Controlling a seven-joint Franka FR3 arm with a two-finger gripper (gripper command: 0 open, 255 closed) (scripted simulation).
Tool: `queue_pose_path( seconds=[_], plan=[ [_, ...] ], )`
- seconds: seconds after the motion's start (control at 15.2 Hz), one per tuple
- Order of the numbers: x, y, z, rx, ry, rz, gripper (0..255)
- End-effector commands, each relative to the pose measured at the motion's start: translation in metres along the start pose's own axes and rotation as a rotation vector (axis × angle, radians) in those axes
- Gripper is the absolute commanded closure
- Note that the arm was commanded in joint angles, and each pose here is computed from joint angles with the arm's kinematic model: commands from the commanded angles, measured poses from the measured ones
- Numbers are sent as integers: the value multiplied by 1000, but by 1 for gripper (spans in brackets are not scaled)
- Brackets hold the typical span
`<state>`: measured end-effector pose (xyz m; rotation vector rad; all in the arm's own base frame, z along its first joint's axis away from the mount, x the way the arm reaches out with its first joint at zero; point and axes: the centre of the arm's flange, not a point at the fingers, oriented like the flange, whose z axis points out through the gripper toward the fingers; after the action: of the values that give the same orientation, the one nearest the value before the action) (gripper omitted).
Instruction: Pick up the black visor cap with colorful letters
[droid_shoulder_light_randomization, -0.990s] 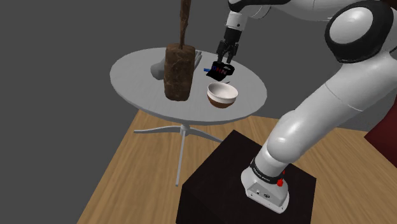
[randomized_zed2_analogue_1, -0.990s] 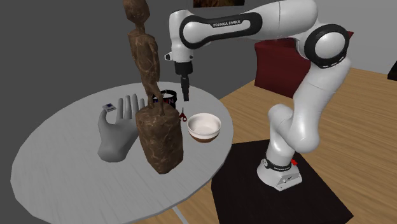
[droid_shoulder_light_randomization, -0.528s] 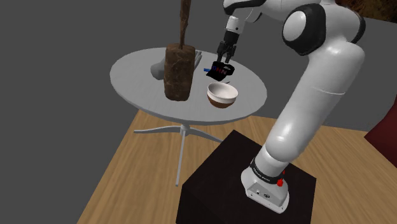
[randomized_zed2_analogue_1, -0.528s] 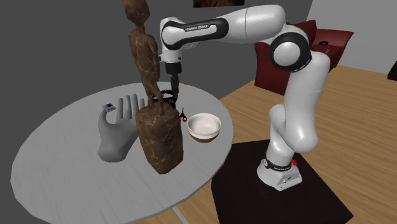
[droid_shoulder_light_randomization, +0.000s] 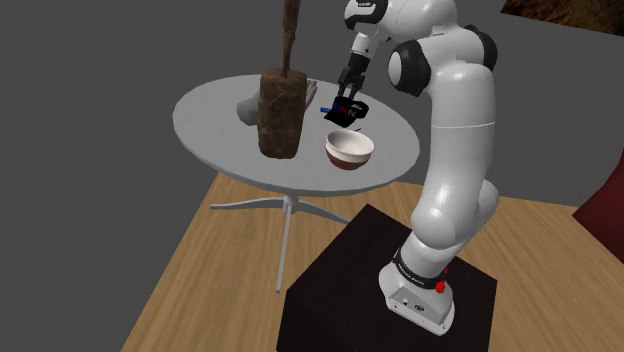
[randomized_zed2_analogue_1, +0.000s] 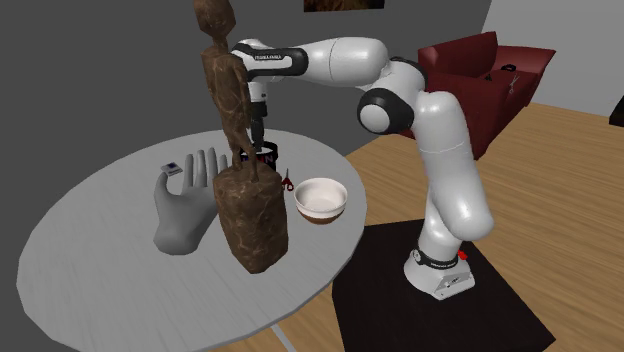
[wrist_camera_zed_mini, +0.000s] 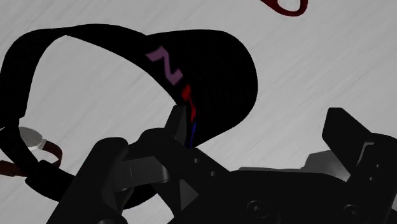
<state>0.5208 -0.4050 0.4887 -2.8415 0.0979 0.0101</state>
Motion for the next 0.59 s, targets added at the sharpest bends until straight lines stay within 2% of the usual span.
queue_pose_path(
  seconds=[0.0,0.13,0.53],
  plan=[
    [16,23,2,20,2,-6,0],
    [27,39,5,31,4,-8,0],
    [27,49,35,31,4,-8,0]
  ],
)
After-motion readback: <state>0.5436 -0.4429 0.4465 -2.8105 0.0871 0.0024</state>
